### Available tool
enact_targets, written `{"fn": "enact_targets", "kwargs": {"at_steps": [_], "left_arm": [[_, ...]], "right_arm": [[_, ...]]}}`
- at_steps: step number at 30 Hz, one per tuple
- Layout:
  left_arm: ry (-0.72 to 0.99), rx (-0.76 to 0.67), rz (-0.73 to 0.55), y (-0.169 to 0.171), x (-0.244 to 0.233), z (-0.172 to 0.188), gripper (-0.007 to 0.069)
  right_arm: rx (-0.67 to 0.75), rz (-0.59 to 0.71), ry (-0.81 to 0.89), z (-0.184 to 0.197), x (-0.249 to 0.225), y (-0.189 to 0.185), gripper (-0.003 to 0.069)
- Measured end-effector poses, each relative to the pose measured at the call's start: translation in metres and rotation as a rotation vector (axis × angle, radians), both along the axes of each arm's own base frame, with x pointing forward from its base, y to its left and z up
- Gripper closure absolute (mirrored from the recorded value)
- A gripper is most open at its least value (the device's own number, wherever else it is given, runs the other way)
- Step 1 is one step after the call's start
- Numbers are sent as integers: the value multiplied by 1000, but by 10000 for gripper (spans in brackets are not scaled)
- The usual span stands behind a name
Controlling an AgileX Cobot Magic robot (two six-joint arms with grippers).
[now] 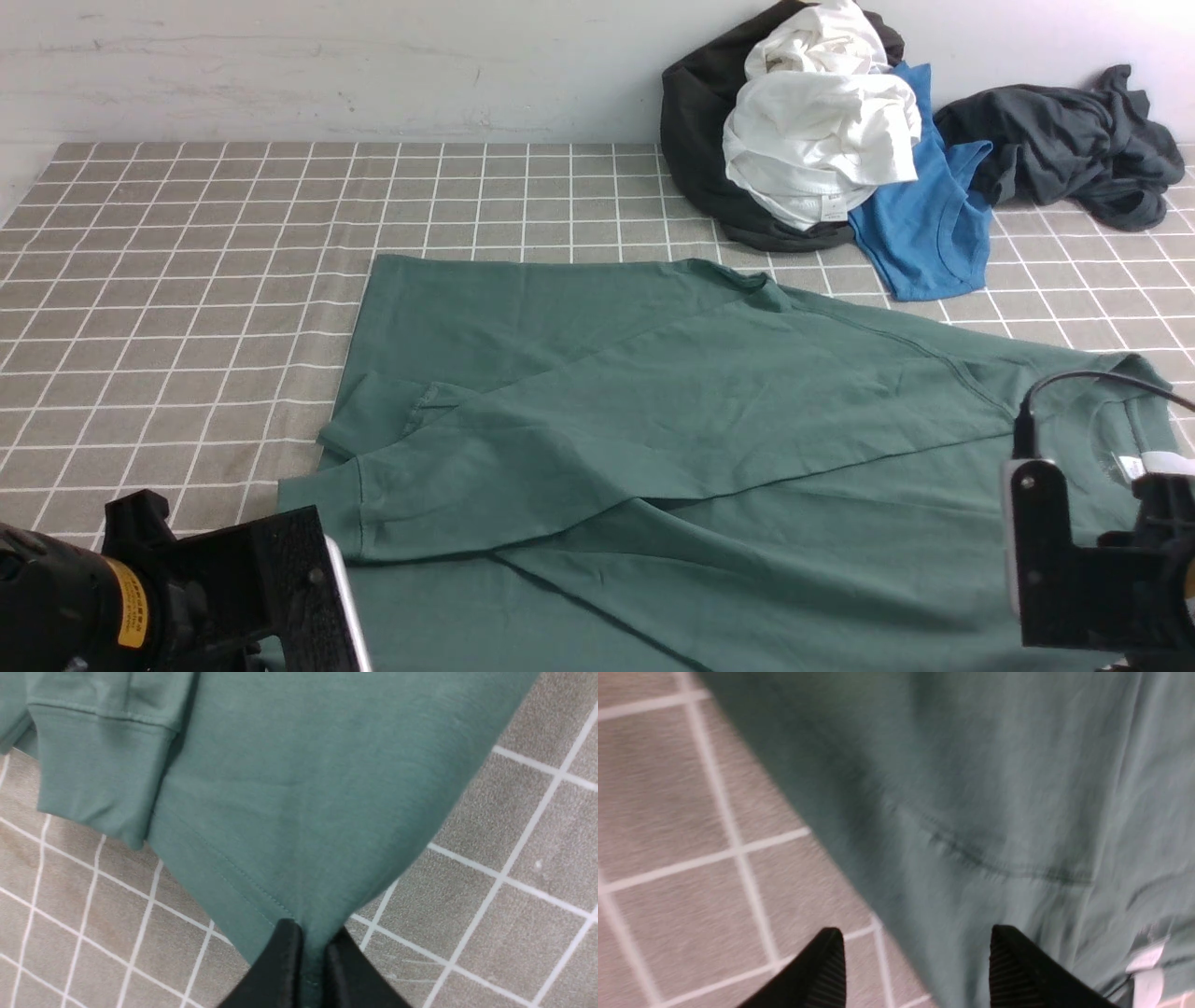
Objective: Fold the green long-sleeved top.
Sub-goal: Use both arms simultaneously to clamp the lower edge of the clothing fabric, then use both arms to drag the lower edge of the fabric forward and fold it over the upper edge
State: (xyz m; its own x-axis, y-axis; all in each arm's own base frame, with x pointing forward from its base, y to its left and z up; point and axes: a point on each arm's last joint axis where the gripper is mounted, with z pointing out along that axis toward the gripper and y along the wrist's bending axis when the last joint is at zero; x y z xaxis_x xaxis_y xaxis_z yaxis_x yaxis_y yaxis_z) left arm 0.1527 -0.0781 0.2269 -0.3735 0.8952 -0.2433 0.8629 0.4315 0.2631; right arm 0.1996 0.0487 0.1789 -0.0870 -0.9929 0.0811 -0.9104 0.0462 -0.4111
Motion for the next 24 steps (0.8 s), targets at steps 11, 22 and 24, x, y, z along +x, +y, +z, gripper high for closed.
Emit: {"fn": "enact_targets", "kwargs": {"at_steps": [11,22,24], "left_arm": [[16,-32,28,-1,-1,0,609],[-34,-211,412,3,23,37,608],[-56,-249,504,9,37,48,605]], "right_arm": [[-98,68,106,-34,12,1,369],[30,-337,-31,7,29,2,659],[66,-407,-89,26,43,4,659]]}}
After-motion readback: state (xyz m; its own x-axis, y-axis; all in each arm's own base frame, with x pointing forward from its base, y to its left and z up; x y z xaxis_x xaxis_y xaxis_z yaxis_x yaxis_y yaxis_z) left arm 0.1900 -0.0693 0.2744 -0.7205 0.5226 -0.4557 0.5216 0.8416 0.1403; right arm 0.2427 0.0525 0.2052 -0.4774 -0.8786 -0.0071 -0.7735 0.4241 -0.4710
